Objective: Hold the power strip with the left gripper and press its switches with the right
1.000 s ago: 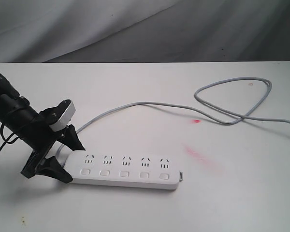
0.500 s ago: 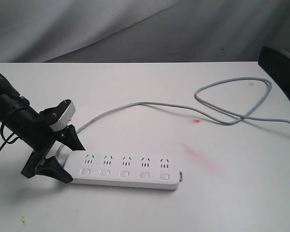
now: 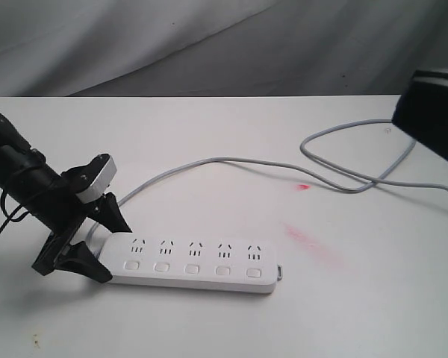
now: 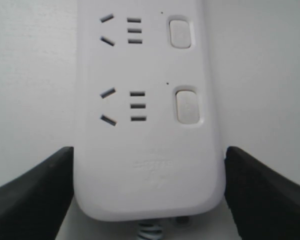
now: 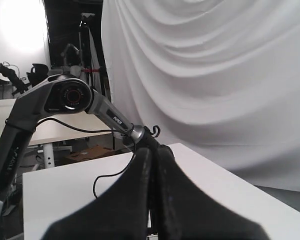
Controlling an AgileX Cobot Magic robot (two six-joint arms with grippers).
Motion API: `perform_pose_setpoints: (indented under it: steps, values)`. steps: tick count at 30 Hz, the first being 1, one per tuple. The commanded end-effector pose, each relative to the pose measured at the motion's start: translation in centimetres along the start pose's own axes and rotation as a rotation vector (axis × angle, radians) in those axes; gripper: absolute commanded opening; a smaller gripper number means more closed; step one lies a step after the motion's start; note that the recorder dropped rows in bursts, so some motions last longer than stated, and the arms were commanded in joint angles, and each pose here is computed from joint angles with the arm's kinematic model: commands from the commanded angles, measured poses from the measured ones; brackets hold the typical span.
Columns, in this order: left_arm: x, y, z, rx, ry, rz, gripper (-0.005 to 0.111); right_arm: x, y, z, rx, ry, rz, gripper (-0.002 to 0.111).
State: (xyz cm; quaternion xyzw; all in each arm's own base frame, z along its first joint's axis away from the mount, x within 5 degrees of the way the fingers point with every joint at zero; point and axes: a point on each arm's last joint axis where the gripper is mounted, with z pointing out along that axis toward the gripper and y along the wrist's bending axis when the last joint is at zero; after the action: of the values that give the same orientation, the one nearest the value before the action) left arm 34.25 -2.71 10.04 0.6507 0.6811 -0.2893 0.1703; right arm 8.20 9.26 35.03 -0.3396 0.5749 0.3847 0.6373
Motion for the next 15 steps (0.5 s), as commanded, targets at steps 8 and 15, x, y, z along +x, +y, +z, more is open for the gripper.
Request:
perform_pose_setpoints:
  steps: [8,15]
  values:
    - [-0.1,-0.1,-0.1,0.002,-0.004,0.005,0.054,0.0,1.2,-0.1,-0.121,0.023,0.036,0.0]
    - [-0.1,-0.1,-0.1,0.002,-0.004,0.005,0.054,0.0,-1.7,-0.3,0.198,0.005,0.169,0.0]
